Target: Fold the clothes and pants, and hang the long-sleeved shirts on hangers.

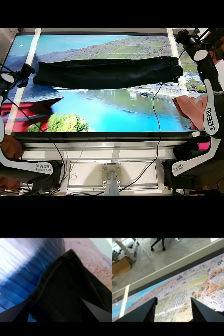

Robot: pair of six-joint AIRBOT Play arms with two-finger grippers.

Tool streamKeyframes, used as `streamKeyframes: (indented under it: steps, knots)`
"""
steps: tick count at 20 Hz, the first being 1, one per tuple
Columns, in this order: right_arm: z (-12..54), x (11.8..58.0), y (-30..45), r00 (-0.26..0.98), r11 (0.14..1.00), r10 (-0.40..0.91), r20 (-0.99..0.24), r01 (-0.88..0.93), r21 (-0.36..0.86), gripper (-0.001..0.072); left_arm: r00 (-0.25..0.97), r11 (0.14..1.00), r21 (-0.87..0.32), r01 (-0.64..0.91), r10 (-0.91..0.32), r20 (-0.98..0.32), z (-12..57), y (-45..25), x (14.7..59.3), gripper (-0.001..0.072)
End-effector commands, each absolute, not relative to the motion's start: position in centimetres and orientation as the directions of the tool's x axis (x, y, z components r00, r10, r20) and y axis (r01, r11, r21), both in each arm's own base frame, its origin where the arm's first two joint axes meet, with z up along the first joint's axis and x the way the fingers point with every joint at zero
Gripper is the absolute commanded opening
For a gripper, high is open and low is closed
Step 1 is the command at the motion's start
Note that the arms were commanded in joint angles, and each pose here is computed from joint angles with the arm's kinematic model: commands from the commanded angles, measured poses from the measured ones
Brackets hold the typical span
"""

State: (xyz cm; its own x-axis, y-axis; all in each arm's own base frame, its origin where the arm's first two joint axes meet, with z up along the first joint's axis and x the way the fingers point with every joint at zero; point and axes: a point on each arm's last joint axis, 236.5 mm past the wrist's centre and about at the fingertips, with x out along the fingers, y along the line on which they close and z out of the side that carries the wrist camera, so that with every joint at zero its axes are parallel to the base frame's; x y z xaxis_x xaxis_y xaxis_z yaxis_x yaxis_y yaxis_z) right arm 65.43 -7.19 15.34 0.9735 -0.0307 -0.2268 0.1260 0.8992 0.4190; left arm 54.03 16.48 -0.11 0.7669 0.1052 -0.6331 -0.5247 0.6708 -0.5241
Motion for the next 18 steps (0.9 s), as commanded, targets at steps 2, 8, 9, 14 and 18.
streamKeyframes:
  steps: [2, 8, 9, 14, 18]
  knots:
    - [15.5, 65.1, -7.4, 0.970, 0.903, -0.022, -0.241, 0.122, 0.411, 0.0494, 0.754, 0.481, -0.663, -0.574, -0.005, -0.656, -2.9, 14.8, 54.2, 0.0708]
    - [15.9, 65.1, -7.8, 0.974, 0.902, -0.036, -0.224, 0.128, 0.413, 0.0493, 0.741, 0.366, -0.695, -0.618, -0.023, -0.671, -6.9, 14.2, 55.1, 0.0707]
    - [15.9, 65.2, -7.8, 0.975, 0.902, -0.038, -0.221, 0.129, 0.413, 0.0493, 0.746, 0.366, -0.695, -0.618, -0.003, -0.665, -7.0, 14.6, 55.2, 0.0705]
    - [16.0, 65.2, -7.9, 0.975, 0.901, -0.041, -0.218, 0.130, 0.413, 0.0492, 0.744, 0.367, -0.684, -0.631, 0.036, -0.667, -8.8, 15.0, 55.8, 0.0704]
    - [16.0, 65.2, -7.9, 0.975, 0.901, -0.040, -0.219, 0.130, 0.414, 0.0483, 0.753, 0.332, -0.695, -0.637, 0.077, -0.654, -10.3, 14.7, 56.7, 0.0701]
